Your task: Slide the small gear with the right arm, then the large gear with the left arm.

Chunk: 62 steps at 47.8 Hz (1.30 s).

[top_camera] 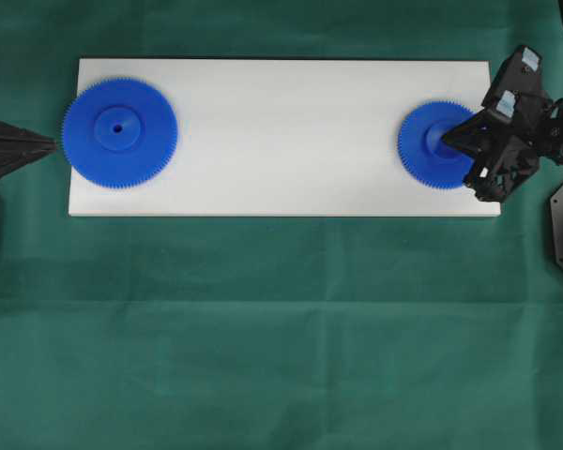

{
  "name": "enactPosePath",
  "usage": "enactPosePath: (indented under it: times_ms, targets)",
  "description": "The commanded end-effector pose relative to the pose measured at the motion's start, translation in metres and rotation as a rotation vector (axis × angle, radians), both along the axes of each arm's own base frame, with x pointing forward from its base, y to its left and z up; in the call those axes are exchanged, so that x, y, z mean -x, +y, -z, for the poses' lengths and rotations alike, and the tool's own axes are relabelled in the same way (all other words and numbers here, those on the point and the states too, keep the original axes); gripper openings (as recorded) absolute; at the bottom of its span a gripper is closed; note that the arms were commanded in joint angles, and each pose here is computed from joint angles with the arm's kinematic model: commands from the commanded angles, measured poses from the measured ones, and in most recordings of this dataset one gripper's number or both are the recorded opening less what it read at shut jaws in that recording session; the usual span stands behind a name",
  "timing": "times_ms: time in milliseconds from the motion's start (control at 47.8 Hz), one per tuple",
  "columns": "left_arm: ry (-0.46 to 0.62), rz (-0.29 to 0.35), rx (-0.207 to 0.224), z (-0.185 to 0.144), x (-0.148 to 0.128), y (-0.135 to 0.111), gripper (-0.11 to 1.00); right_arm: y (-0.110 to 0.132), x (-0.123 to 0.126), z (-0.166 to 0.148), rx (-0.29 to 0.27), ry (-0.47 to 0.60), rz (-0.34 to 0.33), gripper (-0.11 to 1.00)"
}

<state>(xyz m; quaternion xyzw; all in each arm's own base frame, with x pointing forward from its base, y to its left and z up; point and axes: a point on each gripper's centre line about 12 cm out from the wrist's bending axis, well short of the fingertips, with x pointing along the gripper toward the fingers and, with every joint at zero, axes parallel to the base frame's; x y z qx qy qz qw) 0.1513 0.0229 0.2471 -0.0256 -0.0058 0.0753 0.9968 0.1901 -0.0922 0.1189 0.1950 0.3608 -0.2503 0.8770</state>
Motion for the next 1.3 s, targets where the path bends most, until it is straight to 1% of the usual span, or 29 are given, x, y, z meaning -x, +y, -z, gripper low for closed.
enactPosePath:
  times_ms: [0,84,230,481,565,690,774,1025,1276]
  targets:
    - [-0.003,-0.003,0.001,-0.003,-0.002,0.001,0.00,-0.004,-0.005,-0.015,0.024,-0.028,0.000,0.51]
    - [-0.005,-0.003,0.001,-0.003,-0.002,0.001,0.00,-0.006,-0.007,-0.027,0.040,-0.031,0.001,0.51]
    - [-0.003,-0.003,0.001,-0.003,-0.002,0.001,0.00,-0.008,-0.007,-0.047,0.092,-0.049,-0.014,0.51]
    - [0.009,-0.008,0.003,-0.002,-0.004,0.002,0.00,-0.007,-0.004,-0.079,0.165,-0.159,-0.018,0.50]
    - [0.024,-0.016,0.005,0.000,-0.005,0.003,0.00,-0.006,-0.001,-0.084,0.181,-0.180,-0.020,0.51]
    - [0.060,-0.037,0.012,0.005,-0.010,0.008,0.00,-0.004,0.003,-0.082,0.183,-0.182,-0.019,0.50]
    - [0.087,-0.063,0.017,0.008,-0.013,0.013,0.00,-0.003,0.004,-0.079,0.180,-0.178,-0.020,0.51]
    - [0.221,-0.156,0.053,0.027,-0.029,0.034,0.00,-0.002,0.006,-0.076,0.180,-0.172,-0.022,0.51]
    - [0.355,-0.205,0.088,0.047,-0.045,0.050,0.00,-0.002,0.007,-0.079,0.188,-0.185,-0.023,0.51]
